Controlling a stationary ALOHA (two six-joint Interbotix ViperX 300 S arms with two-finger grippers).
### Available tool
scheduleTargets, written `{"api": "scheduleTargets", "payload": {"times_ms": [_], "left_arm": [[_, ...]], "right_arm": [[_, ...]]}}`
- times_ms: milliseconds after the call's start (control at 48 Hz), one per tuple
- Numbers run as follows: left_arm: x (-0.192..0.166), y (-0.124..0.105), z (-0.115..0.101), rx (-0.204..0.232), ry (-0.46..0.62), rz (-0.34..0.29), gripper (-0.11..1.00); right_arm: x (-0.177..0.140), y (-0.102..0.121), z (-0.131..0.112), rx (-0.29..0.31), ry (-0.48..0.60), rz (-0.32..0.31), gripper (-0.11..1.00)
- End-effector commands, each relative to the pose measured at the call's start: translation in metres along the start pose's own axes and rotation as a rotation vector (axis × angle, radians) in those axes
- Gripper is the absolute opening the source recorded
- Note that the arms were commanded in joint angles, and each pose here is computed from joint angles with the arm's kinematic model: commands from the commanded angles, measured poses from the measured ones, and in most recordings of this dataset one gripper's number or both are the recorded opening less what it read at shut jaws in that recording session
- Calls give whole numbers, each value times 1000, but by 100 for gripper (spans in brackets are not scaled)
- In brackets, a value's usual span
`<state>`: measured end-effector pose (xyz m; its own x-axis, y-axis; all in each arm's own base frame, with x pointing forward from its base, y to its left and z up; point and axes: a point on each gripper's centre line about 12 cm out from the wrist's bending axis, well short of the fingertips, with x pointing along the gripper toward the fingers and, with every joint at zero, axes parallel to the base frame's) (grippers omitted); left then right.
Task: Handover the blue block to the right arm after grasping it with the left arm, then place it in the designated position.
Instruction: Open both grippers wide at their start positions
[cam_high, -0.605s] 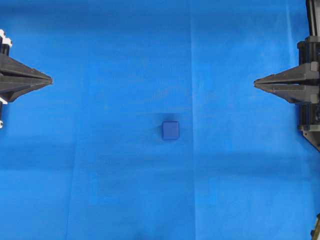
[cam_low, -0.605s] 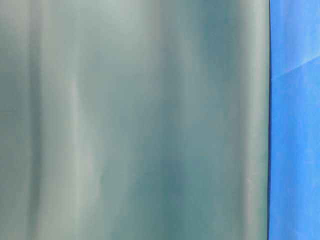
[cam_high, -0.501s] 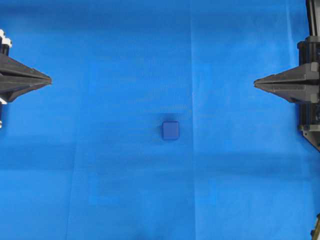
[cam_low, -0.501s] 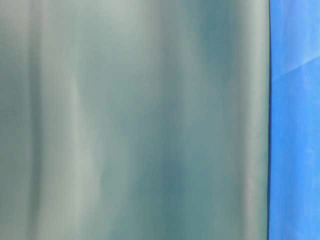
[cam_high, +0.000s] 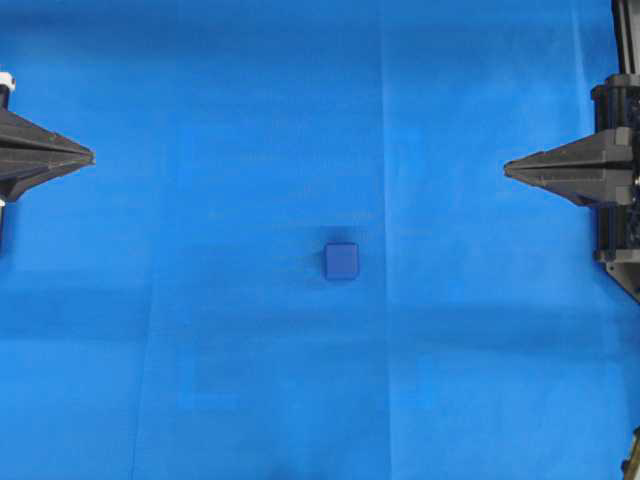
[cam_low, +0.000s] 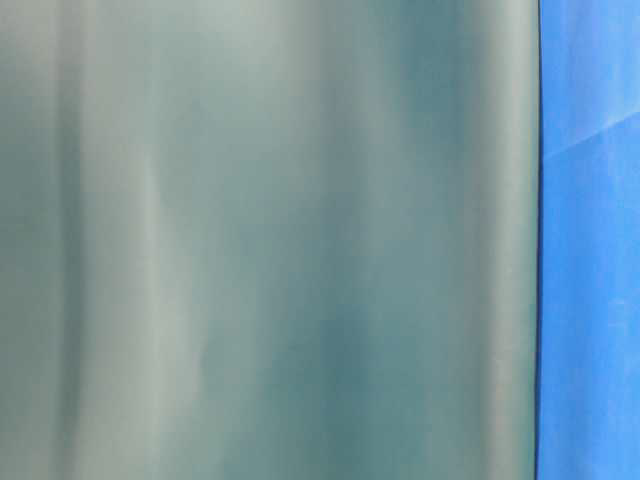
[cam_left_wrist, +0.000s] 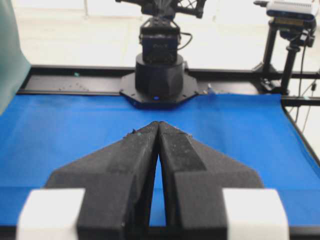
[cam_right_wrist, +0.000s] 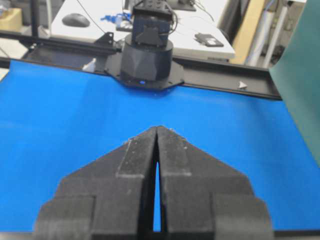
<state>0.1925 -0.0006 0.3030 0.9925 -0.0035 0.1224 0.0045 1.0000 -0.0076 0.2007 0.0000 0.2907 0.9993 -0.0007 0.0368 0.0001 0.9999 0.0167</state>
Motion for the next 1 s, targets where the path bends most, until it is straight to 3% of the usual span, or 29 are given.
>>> {"api": "scheduleTargets", "payload": {"times_ms": [0, 104, 188, 313, 459, 563, 980], "left_arm": [[2, 0, 7, 4, -21, -3, 0], [2, 0, 7, 3, -21, -2, 1], [2, 0, 7, 3, -20, -2, 4], [2, 0, 7, -11, -23, -2, 38], [2, 0, 6, -14, -15, -2, 81], [2, 0, 5, -13, -11, -2, 93], [3, 0, 4, -16, 3, -2, 93]], "right_arm": [[3, 0, 10, 6, -21, -1, -6], [2, 0, 9, 8, -9, -1, -5], [2, 0, 6, 17, 8, -3, 3], [3, -1, 6, 52, 9, -11, 30], [3, -2, 7, 54, 6, -13, 75], [3, -2, 7, 58, 4, -15, 96], [3, -3, 7, 60, 3, -21, 98]]}}
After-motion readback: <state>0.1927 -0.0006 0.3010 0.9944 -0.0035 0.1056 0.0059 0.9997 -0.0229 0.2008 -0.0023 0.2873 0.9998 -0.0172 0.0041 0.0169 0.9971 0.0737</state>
